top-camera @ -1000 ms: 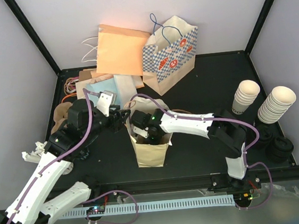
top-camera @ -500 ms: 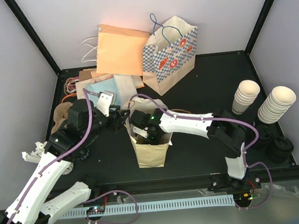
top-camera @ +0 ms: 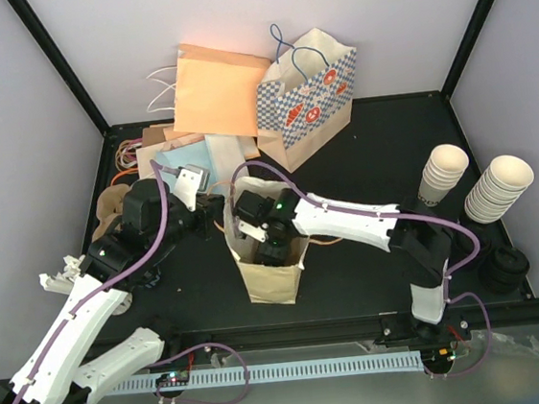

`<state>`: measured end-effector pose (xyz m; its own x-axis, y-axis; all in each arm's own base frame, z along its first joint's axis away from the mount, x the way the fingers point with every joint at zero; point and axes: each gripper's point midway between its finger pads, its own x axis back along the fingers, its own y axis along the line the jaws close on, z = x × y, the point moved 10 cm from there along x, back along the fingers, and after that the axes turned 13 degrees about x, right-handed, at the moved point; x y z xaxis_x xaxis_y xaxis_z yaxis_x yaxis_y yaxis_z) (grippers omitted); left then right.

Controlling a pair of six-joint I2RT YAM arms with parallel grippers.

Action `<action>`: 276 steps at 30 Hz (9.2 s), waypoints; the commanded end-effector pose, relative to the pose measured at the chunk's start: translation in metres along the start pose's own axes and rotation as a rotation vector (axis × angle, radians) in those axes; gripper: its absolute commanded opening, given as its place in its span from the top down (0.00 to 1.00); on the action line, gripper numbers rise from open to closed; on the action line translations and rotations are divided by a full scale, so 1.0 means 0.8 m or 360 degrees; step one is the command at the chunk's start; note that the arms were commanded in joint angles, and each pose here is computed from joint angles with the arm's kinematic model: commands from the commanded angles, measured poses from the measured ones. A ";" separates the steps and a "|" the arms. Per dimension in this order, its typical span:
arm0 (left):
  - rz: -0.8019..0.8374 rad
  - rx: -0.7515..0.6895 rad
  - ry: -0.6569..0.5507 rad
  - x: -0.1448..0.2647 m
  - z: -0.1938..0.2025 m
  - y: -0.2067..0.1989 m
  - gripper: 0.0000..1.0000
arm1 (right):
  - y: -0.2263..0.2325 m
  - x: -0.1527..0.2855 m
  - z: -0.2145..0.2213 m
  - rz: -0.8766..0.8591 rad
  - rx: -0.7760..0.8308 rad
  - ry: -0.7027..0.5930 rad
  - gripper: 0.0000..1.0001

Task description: Pack the takeout coffee

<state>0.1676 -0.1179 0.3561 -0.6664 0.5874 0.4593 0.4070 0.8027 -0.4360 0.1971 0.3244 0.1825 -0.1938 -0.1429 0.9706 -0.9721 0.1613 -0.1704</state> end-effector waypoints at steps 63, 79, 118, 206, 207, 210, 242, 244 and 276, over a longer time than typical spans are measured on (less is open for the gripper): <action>0.0731 -0.0980 -0.0384 0.044 -0.021 -0.054 0.98 | 0.013 0.212 0.100 0.0287 -0.0545 -0.0873 0.02; 0.1238 -0.0937 -0.0219 0.062 0.034 -0.060 0.98 | 0.076 0.171 0.141 -0.0084 -0.0400 -0.0832 0.05; 0.0721 -0.0567 -0.0017 0.014 0.030 -0.061 0.98 | 0.126 0.173 0.144 0.0170 -0.0678 -0.0931 0.00; -0.0095 -0.0126 -0.0276 -0.029 -0.098 0.019 0.01 | -0.161 0.242 0.135 0.0611 -0.1438 -0.0810 0.00; -0.0121 -0.0107 -0.0260 -0.025 -0.095 0.020 0.01 | -0.162 0.243 0.136 0.0621 -0.1455 -0.0802 0.00; -0.0361 0.0027 -0.0243 -0.005 -0.085 0.032 0.01 | -0.165 0.246 0.139 0.0664 -0.1535 -0.0761 0.02; -0.0204 0.0169 -0.0146 0.018 0.026 0.054 0.01 | -0.213 0.227 0.306 0.0906 -0.2322 -0.0271 0.37; -0.0224 0.0108 -0.0134 0.019 0.026 0.054 0.01 | -0.209 0.231 0.332 0.0946 -0.2420 -0.0248 0.41; -0.0800 0.0540 -0.0072 0.002 0.065 0.104 0.12 | -0.184 0.178 0.290 0.0696 -0.2110 -0.0300 0.46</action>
<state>0.1661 -0.0603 0.2827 -0.7634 0.1992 0.6145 -0.0838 0.9127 -0.4000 0.2805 0.0562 0.3024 -0.5333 -0.0244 0.8455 -0.0303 0.9995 0.0097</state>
